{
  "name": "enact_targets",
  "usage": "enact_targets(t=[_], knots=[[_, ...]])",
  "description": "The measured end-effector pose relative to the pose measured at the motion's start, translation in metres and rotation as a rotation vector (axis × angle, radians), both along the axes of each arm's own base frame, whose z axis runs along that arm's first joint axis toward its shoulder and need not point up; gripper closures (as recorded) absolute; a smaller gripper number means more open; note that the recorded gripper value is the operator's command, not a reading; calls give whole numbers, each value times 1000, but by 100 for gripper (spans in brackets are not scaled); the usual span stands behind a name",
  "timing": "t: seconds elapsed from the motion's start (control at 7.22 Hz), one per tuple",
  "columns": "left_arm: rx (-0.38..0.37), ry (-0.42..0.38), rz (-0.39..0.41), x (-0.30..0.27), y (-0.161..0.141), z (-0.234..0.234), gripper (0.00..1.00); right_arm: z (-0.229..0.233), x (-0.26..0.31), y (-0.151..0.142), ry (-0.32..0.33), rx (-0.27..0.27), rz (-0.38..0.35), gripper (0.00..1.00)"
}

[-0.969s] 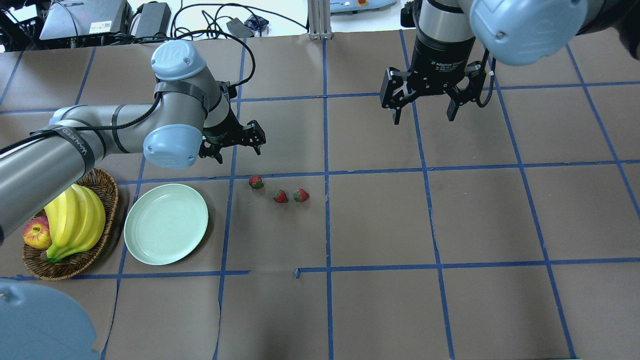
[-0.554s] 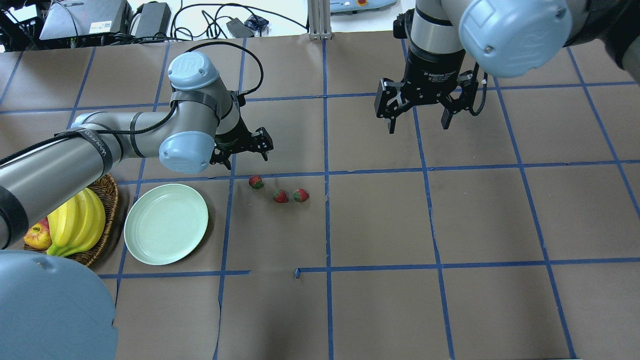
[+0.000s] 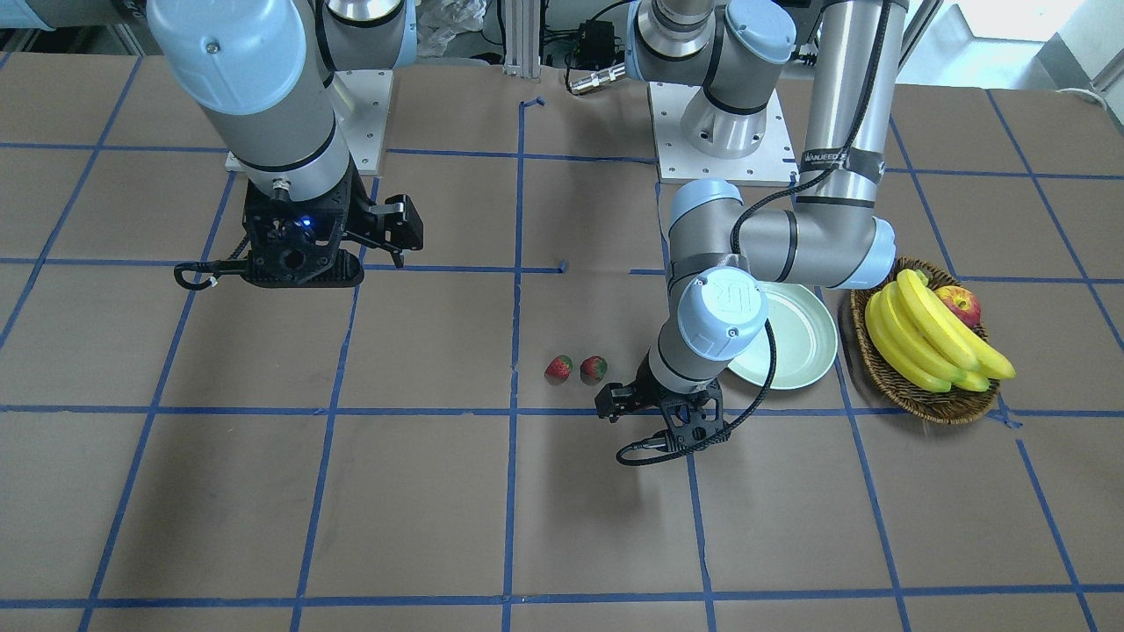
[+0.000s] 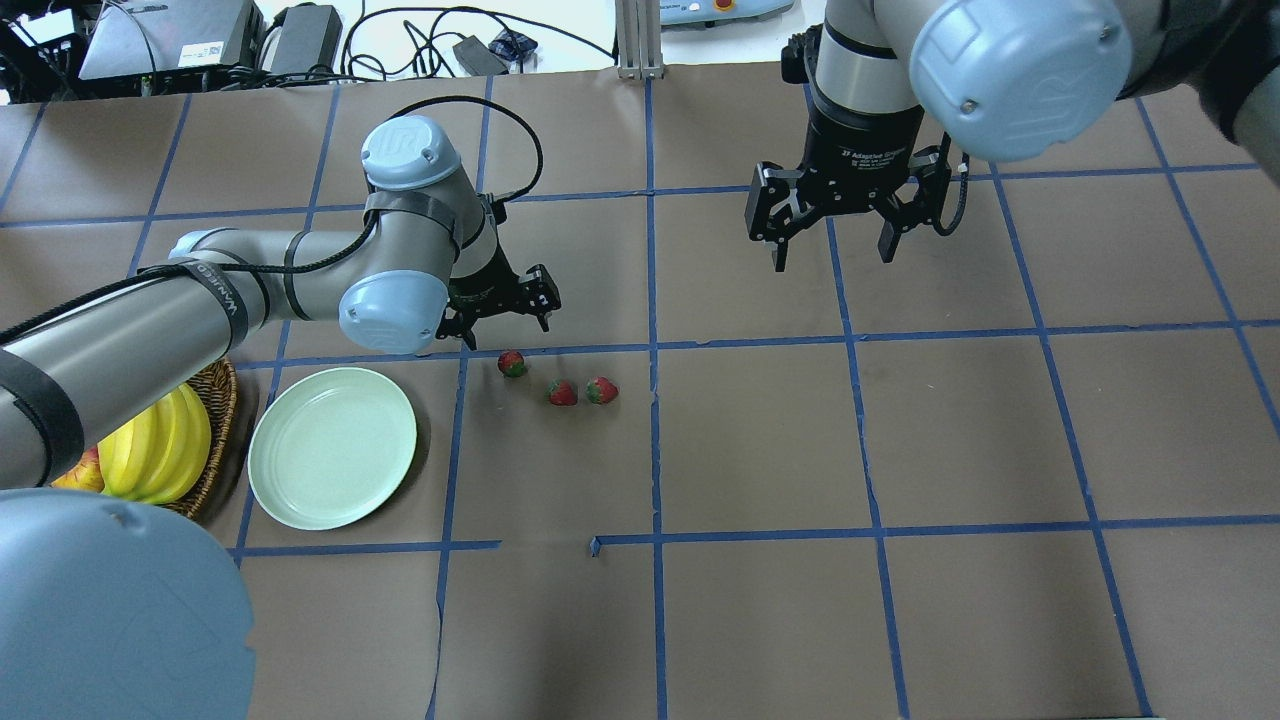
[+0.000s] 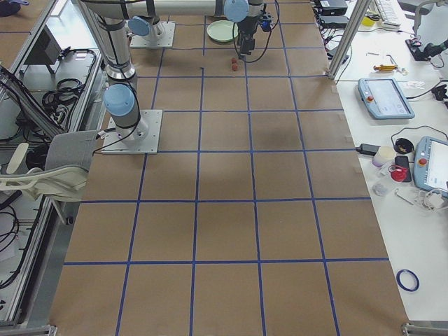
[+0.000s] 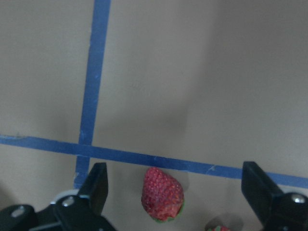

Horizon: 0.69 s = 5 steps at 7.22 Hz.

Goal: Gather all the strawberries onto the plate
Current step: 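Lower the left gripper over the strawberry nearest the plate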

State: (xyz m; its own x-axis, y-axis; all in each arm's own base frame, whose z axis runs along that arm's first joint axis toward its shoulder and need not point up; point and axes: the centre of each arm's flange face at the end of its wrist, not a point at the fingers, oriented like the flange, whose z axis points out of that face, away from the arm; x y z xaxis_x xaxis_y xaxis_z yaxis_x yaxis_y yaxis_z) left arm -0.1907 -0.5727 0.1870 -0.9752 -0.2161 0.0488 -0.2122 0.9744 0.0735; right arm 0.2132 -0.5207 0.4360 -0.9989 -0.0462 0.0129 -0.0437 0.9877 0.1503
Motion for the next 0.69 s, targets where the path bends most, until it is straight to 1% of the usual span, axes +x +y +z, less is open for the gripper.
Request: enact_targets(t=[0.42,0.55,0.69], knots=[[17,-4,-2,-1,3,-7,4,-2,1,0,-6,3,-1,0],[24,-8,-7,-3,5,-10,6,-4,1,1,-9,7,-4,0],[31,-11,-14,-5,7,-12,14,-7,1,1,-7,9,-9,0]])
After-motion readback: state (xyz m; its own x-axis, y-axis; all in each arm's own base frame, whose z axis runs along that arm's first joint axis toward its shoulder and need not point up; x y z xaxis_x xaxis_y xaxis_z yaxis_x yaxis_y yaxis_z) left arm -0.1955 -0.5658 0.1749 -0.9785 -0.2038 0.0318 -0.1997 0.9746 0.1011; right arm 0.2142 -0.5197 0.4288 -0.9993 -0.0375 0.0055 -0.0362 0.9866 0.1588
